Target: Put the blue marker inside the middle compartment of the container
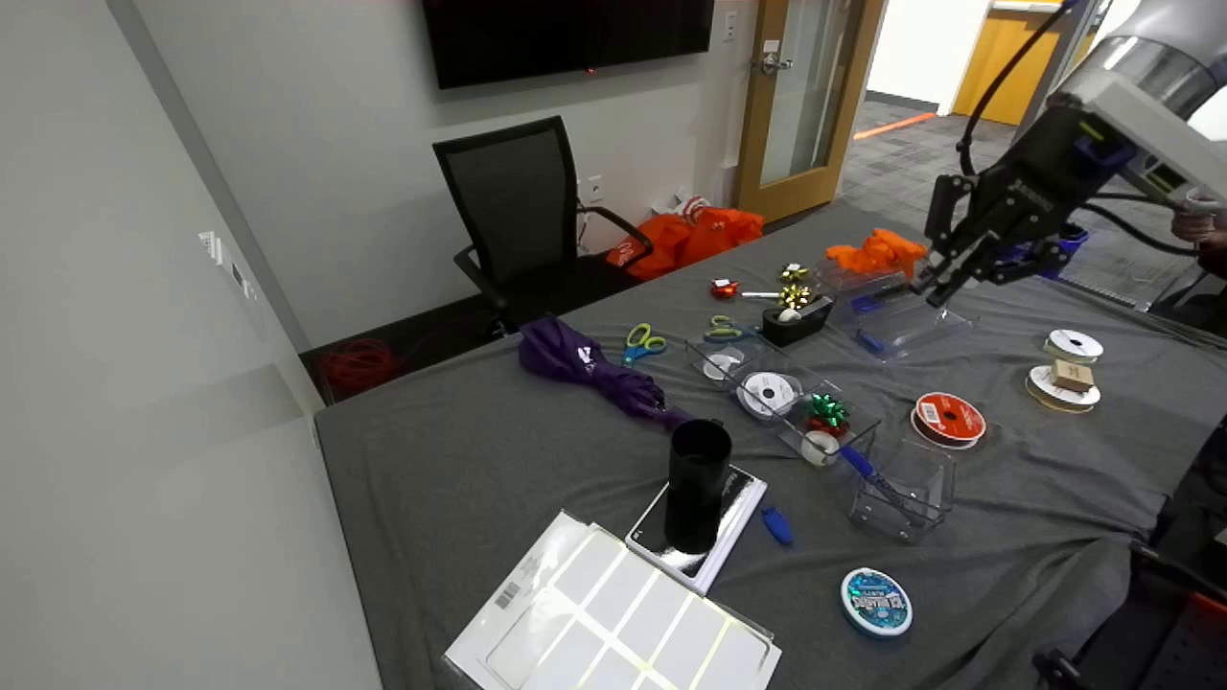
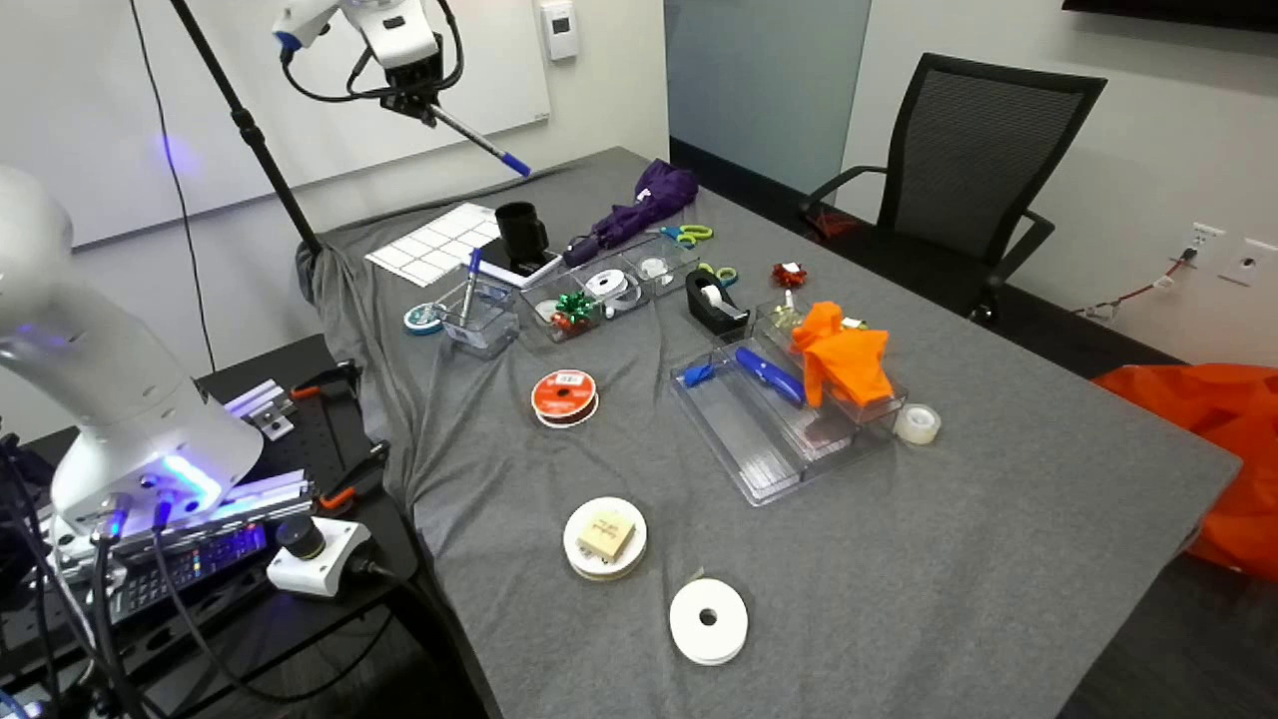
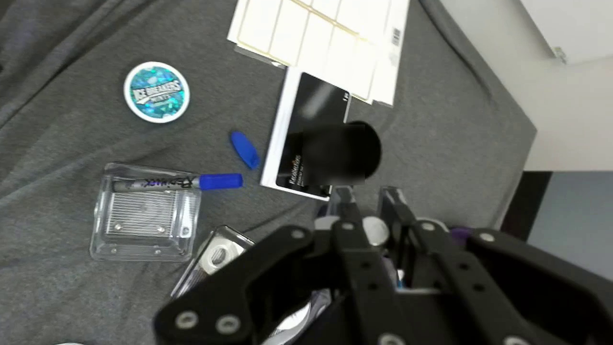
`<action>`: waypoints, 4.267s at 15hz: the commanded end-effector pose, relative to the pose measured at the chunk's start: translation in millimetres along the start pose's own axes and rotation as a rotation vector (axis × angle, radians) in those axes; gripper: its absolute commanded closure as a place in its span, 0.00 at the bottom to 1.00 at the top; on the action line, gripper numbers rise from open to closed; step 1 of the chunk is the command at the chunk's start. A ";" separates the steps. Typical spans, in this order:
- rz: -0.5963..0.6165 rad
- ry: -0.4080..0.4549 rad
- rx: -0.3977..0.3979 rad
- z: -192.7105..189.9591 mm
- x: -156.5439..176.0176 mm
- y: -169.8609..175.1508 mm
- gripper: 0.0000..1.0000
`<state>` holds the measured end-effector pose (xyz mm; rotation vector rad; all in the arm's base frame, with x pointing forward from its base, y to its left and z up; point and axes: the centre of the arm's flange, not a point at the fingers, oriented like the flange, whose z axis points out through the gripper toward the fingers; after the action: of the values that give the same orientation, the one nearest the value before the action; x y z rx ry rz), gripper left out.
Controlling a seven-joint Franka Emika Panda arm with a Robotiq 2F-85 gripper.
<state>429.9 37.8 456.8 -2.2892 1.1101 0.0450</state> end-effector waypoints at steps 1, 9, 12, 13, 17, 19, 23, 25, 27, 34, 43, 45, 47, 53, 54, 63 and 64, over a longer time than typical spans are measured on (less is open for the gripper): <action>0.152 0.021 0.090 -7.5 33.9 -30.8 0.96; 0.229 -0.010 0.131 26.5 73.4 -77.0 0.96; 0.251 -0.016 0.128 38.8 92.1 -92.6 0.96; 0.261 -0.014 0.131 41.9 99.6 -98.2 0.96; 0.292 0.006 0.115 53.0 119.4 -109.1 0.96; 0.283 -0.002 0.111 51.2 110.9 -98.8 0.82; 0.282 -0.002 0.112 50.6 110.5 -99.0 0.82; 0.289 0.007 0.105 56.2 112.5 -100.2 0.96; 0.308 0.025 0.062 75.5 122.4 -103.4 0.96; 0.379 0.114 -0.072 156.0 151.4 -86.4 0.96; 0.509 0.252 -0.222 211.4 170.0 -72.7 0.96; 0.503 0.236 -0.212 218.4 173.2 -75.6 0.96; 0.467 0.220 -0.188 226.8 176.4 -79.3 0.96; 0.347 0.219 -0.191 258.1 188.9 -77.7 0.96; 0.330 0.222 -0.207 264.6 192.3 -73.8 0.96; 0.114 0.237 -0.475 258.3 198.8 -26.6 0.96; 0.075 0.241 -0.511 252.3 200.0 -20.6 0.96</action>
<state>648.1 56.7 199.4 -2.5870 1.5408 0.0714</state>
